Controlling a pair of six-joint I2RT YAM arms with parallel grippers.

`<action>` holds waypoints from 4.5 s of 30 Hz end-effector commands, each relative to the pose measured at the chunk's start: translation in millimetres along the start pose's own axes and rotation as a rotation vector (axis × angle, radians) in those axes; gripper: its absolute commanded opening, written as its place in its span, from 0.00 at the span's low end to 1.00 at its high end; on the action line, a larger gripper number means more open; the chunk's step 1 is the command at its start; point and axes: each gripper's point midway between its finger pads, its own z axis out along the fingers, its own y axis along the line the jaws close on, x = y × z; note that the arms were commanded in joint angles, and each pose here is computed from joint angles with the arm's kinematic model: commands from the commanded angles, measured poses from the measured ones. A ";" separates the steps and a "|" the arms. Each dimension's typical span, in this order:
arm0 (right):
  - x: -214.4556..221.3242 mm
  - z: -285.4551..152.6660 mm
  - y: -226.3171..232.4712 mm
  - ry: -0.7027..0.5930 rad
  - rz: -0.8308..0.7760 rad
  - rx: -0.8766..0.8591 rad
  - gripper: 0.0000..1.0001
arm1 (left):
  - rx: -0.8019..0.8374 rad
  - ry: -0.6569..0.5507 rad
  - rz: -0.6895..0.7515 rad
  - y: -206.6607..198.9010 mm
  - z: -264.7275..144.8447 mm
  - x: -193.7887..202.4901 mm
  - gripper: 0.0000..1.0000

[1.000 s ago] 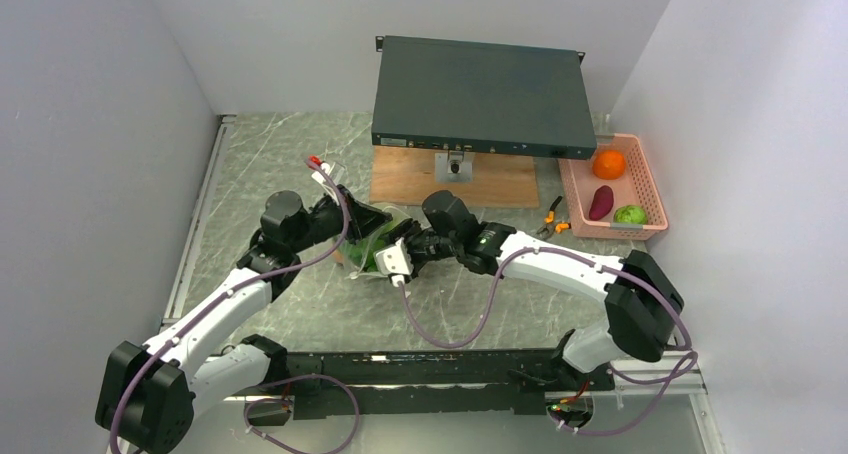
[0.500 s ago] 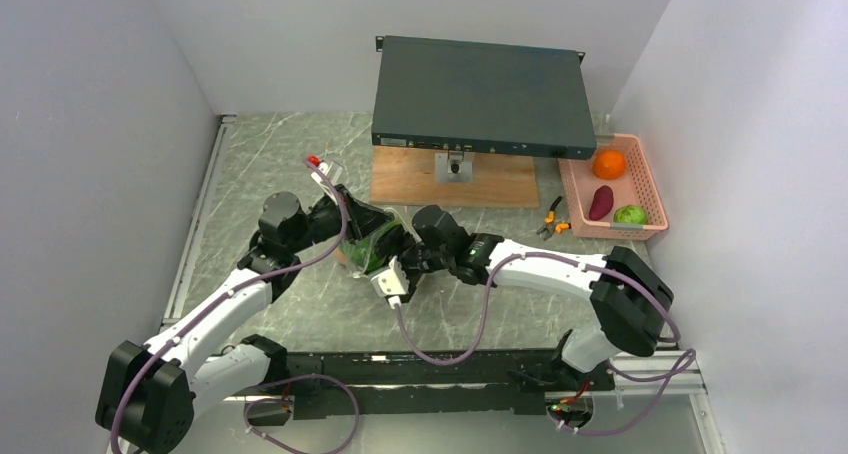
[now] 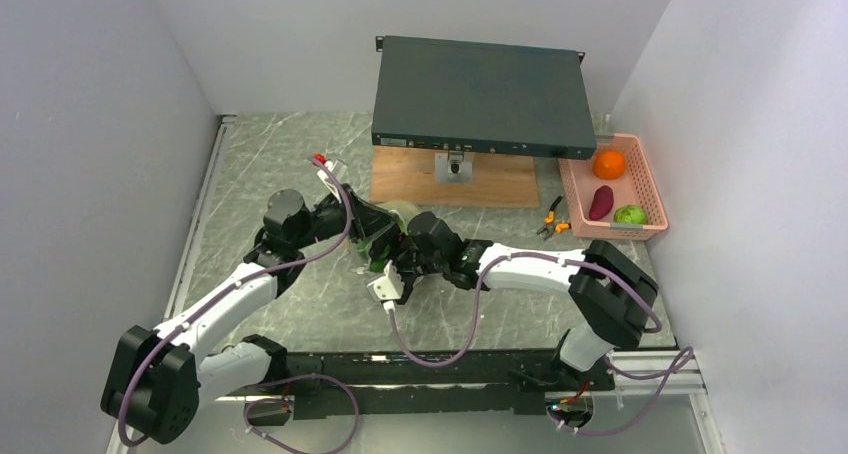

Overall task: Open the zip-top bag and remove the fake food
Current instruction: Pick up the fake vegetable from the zipper food storage bag.

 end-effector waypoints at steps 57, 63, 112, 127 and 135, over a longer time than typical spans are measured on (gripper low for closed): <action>-19.6 -64.7 -10.5 -0.141 0.606 -0.114 0.00 | -0.086 -0.013 0.082 0.7 -9.2 -17.5 0.00; -12.2 -66.2 -15.2 -0.110 0.597 -0.081 0.09 | -0.081 -0.033 0.089 -1.5 -9.7 -20.9 0.00; 60.1 -95.3 5.7 0.113 0.850 0.100 0.78 | 0.033 0.155 0.033 -8.6 28.5 20.6 0.00; 45.0 -56.1 -32.5 -0.102 0.439 0.255 0.99 | 0.099 0.138 0.031 -24.8 27.0 20.2 0.00; 38.5 -53.4 -45.5 -0.138 0.409 0.426 1.00 | 0.122 0.117 0.035 -31.2 26.2 15.8 0.00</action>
